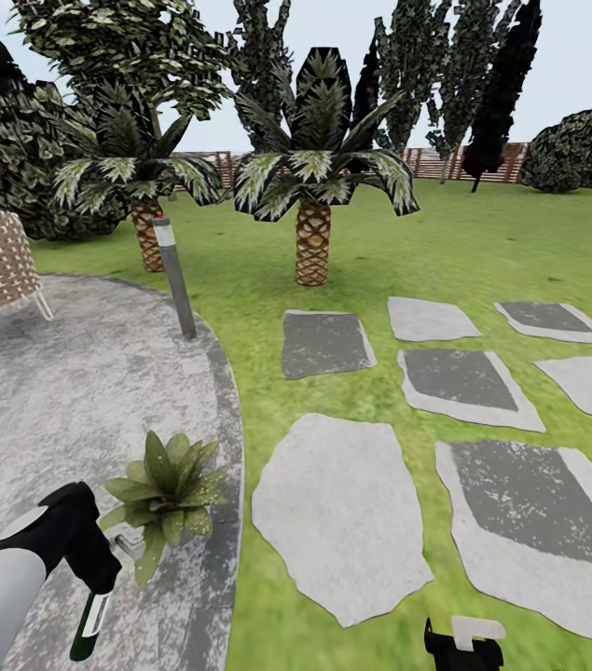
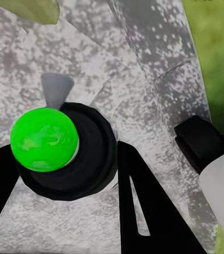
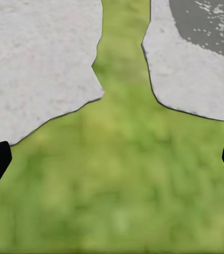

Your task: Pick up the pesticide atomizer in the garden and spray insectifuge to fully cover both potted plants in the garden.

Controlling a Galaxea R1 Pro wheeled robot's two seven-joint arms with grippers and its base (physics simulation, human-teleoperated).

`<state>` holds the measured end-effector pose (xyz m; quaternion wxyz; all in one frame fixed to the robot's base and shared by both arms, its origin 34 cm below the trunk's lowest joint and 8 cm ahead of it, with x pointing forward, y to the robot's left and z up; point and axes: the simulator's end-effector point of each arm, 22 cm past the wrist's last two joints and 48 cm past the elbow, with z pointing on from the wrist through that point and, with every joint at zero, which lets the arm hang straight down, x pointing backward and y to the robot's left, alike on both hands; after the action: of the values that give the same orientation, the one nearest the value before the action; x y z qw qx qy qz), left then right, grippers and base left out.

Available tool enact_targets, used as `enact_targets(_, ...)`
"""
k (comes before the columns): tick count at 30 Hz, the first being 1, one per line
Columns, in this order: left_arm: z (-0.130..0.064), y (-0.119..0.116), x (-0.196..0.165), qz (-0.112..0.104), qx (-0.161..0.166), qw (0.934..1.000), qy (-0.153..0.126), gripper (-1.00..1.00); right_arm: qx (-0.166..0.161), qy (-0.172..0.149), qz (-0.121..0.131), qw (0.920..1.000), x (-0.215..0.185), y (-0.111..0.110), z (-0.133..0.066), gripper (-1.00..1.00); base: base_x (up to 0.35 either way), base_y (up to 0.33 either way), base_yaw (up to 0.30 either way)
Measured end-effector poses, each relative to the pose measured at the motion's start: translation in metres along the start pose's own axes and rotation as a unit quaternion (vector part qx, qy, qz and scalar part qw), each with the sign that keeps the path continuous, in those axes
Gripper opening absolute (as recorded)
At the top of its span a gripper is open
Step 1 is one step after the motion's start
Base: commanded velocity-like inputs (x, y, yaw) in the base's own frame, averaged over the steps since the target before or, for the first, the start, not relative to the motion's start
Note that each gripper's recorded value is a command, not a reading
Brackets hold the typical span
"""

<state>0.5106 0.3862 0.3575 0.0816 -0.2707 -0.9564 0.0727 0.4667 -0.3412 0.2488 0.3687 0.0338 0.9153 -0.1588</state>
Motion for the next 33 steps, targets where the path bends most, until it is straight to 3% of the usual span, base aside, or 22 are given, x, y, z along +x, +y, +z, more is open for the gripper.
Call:
enact_targets(2, 0.005, 0.008, -0.001, -0.012, -0.019, 0.9996, -0.014, -1.00, 0.000, 0.000, 0.000, 1.0000, 0.000, 0.000, 0.000, 1.00, 0.000, 0.000, -0.006)
enact_targets(6, 0.006, 0.011, -0.006, -0.019, -0.026, 0.9991, -0.028, -1.00, 0.000, 0.000, 0.000, 1.0000, 0.000, 0.000, 0.000, 1.00, 0.000, 0.000, 0.000)
enact_targets(12, 0.004, 0.011, -0.009, -0.021, -0.027, 0.9989, -0.033, -1.00, 0.000, 0.000, 0.000, 1.0000, 0.000, 0.000, 0.000, 1.00, -0.006, 0.025, 0.000)
enact_targets(23, 0.012, -0.002, -0.013, -0.018, -0.015, 0.9993, -0.030, -1.00, 0.001, 0.000, 0.000, 1.0000, 0.000, 0.000, 0.000, 1.00, 0.021, 0.266, 0.000)
enact_targets(28, 0.041, -0.025, 0.010, -0.022, 0.023, 0.9995, -0.001, -1.00, 0.001, 0.000, 0.000, 1.0000, 0.000, 0.000, 0.000, 1.00, 0.066, 0.075, 0.000)
enact_targets(33, 0.070, -0.054, 0.003, 0.018, 0.033, 0.9991, -0.017, -1.00, 0.001, 0.000, 0.000, 1.0000, 0.000, 0.000, 0.000, 1.00, 0.003, 0.003, 0.000)
